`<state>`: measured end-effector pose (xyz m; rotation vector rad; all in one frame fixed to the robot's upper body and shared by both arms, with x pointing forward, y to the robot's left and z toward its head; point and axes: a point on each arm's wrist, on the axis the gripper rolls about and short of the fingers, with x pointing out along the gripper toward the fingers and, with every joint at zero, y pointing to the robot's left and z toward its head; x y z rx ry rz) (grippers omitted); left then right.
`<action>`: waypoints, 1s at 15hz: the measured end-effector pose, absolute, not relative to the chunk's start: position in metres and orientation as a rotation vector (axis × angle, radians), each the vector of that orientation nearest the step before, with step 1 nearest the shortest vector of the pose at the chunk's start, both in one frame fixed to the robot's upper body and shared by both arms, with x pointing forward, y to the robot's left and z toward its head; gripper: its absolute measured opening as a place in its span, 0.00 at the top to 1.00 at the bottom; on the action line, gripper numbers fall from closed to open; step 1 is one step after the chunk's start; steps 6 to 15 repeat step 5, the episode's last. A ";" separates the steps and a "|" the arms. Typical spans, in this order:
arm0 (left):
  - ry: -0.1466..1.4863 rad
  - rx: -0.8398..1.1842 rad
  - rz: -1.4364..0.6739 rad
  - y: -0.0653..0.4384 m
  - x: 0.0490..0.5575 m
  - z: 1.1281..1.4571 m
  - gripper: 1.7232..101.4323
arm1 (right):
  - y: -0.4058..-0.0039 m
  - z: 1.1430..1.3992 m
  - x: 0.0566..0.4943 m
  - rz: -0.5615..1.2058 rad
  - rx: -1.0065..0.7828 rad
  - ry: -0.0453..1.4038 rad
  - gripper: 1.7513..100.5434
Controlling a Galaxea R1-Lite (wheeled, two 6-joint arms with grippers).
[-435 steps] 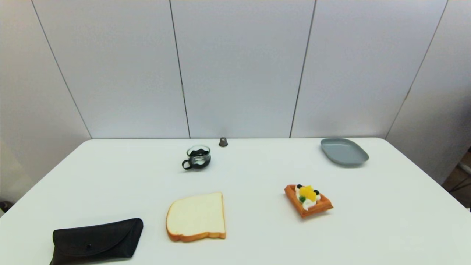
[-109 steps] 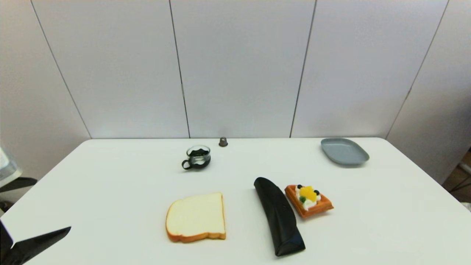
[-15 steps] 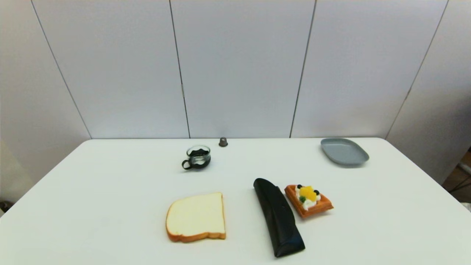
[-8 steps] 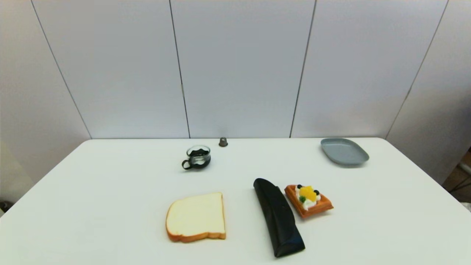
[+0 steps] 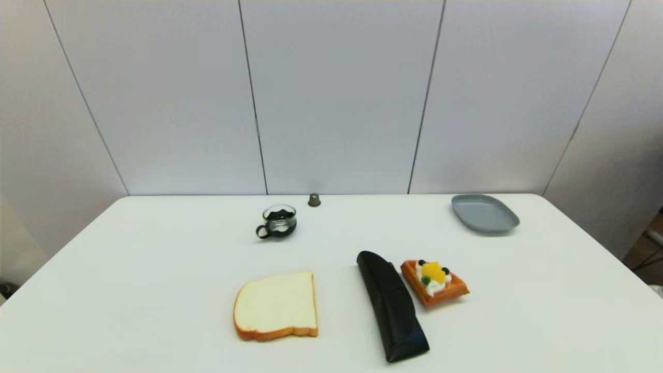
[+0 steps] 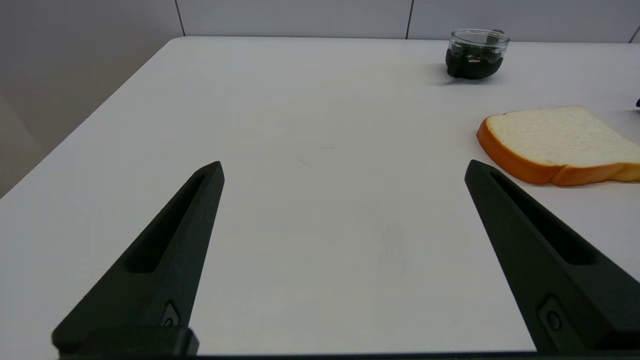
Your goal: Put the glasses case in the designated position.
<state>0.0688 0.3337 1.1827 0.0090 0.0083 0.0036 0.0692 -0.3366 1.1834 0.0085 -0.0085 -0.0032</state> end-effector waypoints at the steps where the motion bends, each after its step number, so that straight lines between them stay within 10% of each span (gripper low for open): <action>1: 0.008 0.009 0.004 0.334 0.069 1.183 0.04 | -0.337 1.183 0.069 -0.003 0.009 -0.008 0.03; 15: 0.009 0.009 0.004 0.334 0.069 1.183 0.04 | -0.337 1.183 0.069 -0.003 0.008 -0.008 0.03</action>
